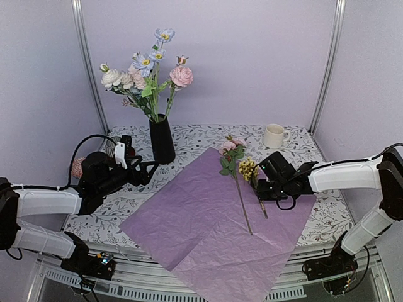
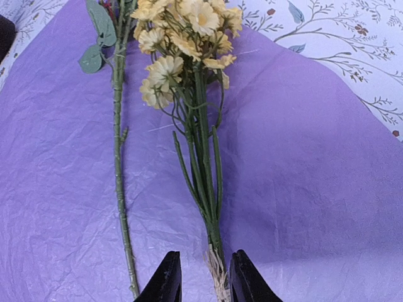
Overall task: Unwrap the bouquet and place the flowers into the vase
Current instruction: Place the fake flower on the flattened wrapping paper, then pick up the fake flower from the flattened wrapping paper.
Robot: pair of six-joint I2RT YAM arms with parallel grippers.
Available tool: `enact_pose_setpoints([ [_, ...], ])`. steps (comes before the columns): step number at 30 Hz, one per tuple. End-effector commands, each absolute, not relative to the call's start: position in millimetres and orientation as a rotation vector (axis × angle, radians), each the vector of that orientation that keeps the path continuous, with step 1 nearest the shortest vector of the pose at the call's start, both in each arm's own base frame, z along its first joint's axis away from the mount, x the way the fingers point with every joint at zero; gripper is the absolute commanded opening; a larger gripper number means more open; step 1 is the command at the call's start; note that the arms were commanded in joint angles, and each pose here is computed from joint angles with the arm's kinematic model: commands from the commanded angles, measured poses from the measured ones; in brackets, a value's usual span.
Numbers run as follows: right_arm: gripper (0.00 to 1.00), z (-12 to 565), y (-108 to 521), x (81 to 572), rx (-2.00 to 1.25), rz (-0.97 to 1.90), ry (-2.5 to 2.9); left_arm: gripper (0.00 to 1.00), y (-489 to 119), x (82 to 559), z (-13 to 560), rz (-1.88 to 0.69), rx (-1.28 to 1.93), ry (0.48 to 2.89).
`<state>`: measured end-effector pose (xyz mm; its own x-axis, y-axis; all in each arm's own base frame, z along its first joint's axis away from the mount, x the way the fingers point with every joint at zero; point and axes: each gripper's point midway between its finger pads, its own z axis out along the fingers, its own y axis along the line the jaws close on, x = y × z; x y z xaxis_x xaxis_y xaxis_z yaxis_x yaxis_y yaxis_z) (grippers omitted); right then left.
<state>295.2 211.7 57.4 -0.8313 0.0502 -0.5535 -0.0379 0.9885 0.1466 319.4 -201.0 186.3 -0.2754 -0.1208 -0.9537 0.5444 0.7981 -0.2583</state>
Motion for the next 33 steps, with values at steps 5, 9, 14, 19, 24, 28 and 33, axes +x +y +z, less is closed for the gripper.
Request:
enact_pose_setpoints([
  [5, 0.28, 78, 248, 290, -0.199, 0.347, 2.568, 0.92, -207, 322, 194, -0.663, 0.347, 1.721],
  [9, 0.26, 68, 261, 292, -0.251, 0.314, 2.624, 0.92, -208, 323, 191, -0.659, 0.349, 1.727],
  [14, 0.23, 52, 269, 296, -0.263, 0.252, 2.704, 0.92, -208, 323, 191, -0.658, 0.351, 1.728],
  [19, 0.24, 45, 272, 299, -0.269, 0.219, 2.736, 0.92, -209, 323, 191, -0.659, 0.355, 1.727],
  [24, 0.24, 36, 282, 299, -0.314, 0.224, 2.781, 0.92, -210, 323, 191, -0.663, 0.357, 1.728],
  [28, 0.24, 25, 283, 294, -0.339, 0.217, 2.817, 0.92, -210, 323, 191, -0.666, 0.359, 1.730],
  [33, 0.24, 26, 290, 299, -0.349, 0.199, 2.815, 0.92, -211, 323, 191, -0.667, 0.360, 1.730],
])
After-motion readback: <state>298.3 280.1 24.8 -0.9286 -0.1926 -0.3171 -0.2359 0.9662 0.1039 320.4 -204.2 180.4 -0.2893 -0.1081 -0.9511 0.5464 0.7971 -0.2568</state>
